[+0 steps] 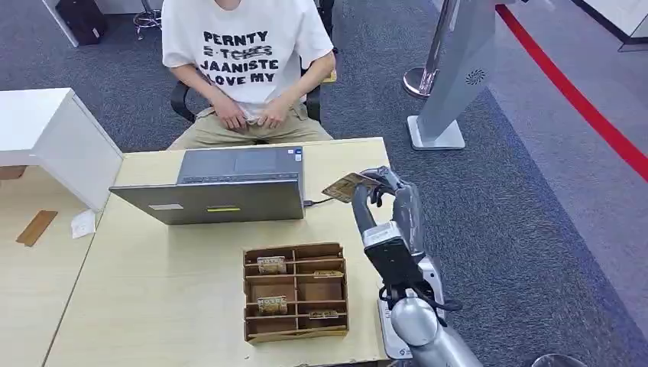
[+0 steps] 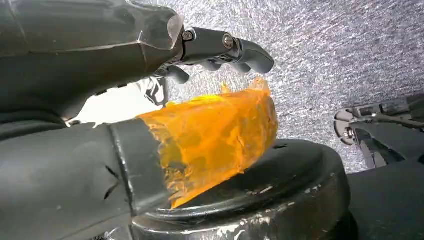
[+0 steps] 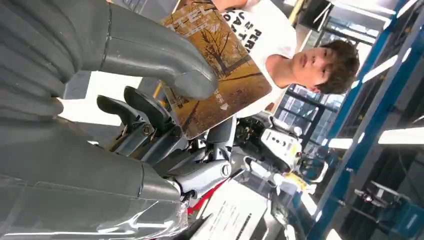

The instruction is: Pass the card to the sensor for recognition and then transmit it.

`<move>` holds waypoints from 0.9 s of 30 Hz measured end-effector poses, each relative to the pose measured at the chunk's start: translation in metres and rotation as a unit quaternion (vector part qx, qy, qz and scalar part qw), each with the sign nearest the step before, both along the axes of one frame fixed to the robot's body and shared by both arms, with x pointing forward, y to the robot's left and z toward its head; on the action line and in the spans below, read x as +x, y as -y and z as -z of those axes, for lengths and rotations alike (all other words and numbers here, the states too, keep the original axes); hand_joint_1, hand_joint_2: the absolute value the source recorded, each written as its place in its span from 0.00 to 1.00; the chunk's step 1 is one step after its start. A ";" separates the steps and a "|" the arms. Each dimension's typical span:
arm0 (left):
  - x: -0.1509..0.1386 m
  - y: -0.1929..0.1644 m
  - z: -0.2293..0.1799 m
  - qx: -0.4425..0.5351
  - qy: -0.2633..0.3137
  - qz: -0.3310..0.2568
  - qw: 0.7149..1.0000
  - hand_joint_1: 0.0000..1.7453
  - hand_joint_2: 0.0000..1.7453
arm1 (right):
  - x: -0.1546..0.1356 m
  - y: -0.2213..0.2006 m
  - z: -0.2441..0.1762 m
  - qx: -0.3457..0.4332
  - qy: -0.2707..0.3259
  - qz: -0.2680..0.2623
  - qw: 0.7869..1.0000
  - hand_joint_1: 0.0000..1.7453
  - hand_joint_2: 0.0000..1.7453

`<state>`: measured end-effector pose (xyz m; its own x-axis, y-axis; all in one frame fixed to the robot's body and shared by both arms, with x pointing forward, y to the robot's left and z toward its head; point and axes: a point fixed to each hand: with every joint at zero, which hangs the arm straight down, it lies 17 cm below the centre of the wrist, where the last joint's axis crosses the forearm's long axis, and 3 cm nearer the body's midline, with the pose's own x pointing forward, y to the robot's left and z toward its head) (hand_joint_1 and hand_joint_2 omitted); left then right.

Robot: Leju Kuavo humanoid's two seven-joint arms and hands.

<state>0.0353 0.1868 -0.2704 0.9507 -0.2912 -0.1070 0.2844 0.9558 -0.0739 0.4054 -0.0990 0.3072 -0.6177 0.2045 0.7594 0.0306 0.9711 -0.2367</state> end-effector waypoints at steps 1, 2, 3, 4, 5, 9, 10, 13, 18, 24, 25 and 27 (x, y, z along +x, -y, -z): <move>0.000 0.000 0.000 0.000 0.000 -0.003 1.000 0.00 0.00 | 0.000 0.002 0.001 0.006 -0.006 -0.004 1.000 1.00 1.00; 0.000 0.000 0.000 0.001 0.000 -0.005 1.000 0.00 0.00 | -0.001 0.003 0.004 0.012 -0.011 -0.007 1.000 1.00 1.00; 0.000 0.000 0.000 0.001 0.000 -0.009 1.000 0.00 0.00 | -0.002 0.006 0.006 0.018 -0.018 -0.010 1.000 1.00 1.00; -0.001 0.000 0.000 0.001 -0.001 -0.012 1.000 0.00 0.00 | -0.002 0.010 0.009 0.022 -0.023 -0.010 0.999 1.00 1.00; -0.002 0.000 0.000 0.000 -0.002 -0.013 1.000 0.00 0.00 | -0.003 0.012 0.011 0.024 -0.026 -0.009 0.999 1.00 1.00; -0.002 0.001 0.000 -0.002 -0.002 -0.027 1.000 0.00 0.00 | -0.006 0.016 0.021 0.037 -0.049 -0.025 0.998 1.00 1.00; -0.002 0.002 0.000 -0.002 -0.002 -0.031 1.000 0.00 0.00 | -0.008 0.018 0.028 0.042 -0.060 -0.032 0.997 1.00 1.00; -0.003 0.002 0.000 -0.003 -0.003 -0.043 0.999 0.00 0.00 | -0.015 0.021 0.048 0.059 -0.093 -0.062 0.992 1.00 1.00; -0.002 0.001 0.001 -0.004 -0.003 -0.058 0.998 0.00 0.00 | -0.026 0.037 0.078 0.071 -0.136 -0.084 0.985 1.00 1.00; -0.002 0.001 0.001 -0.005 -0.004 -0.075 0.997 0.00 0.00 | -0.034 0.064 0.106 0.057 -0.168 -0.072 0.981 1.00 1.00; -0.002 0.001 0.001 -0.005 -0.004 -0.077 0.997 0.00 0.00 | -0.035 0.068 0.109 0.053 -0.171 -0.070 0.981 1.00 1.00; -0.002 0.001 0.001 -0.005 -0.003 -0.080 0.997 0.00 0.00 | -0.038 0.076 0.116 0.045 -0.179 -0.066 0.981 1.00 1.00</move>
<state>0.0336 0.1860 -0.2715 0.9843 -0.1375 -0.1108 0.1284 0.9880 -0.0854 0.3678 -0.1752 0.1913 -0.3256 0.0630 0.9434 -0.1660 0.9785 -0.1226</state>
